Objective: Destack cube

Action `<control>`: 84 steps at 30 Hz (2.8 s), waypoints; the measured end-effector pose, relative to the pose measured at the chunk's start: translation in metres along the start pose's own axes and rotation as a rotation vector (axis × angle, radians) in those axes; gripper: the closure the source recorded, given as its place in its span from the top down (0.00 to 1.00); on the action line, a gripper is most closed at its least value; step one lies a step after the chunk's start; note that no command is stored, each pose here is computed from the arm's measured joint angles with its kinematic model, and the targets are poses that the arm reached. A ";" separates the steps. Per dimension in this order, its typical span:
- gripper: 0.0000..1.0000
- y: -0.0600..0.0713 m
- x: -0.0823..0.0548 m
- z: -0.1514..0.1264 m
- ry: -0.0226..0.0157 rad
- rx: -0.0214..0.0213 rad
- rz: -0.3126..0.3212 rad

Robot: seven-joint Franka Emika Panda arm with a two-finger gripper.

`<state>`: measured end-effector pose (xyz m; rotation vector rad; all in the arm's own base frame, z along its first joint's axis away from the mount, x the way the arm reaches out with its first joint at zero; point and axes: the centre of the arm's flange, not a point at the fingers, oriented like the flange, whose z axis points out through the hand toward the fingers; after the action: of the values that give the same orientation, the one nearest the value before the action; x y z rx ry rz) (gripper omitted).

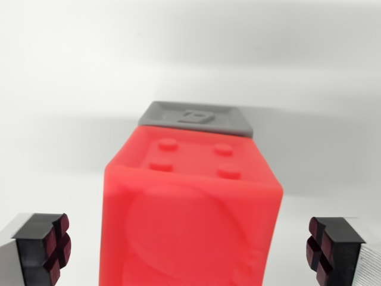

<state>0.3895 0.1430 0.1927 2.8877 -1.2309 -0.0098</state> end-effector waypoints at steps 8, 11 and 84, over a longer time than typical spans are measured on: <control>1.00 0.001 0.000 0.018 -0.0002 -0.0009 0.001; 1.00 0.001 0.000 0.021 0.0009 0.0009 0.001; 0.00 -0.001 0.001 -0.017 0.0054 0.0059 0.003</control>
<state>0.3911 0.1427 0.2093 2.8891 -1.2361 0.0017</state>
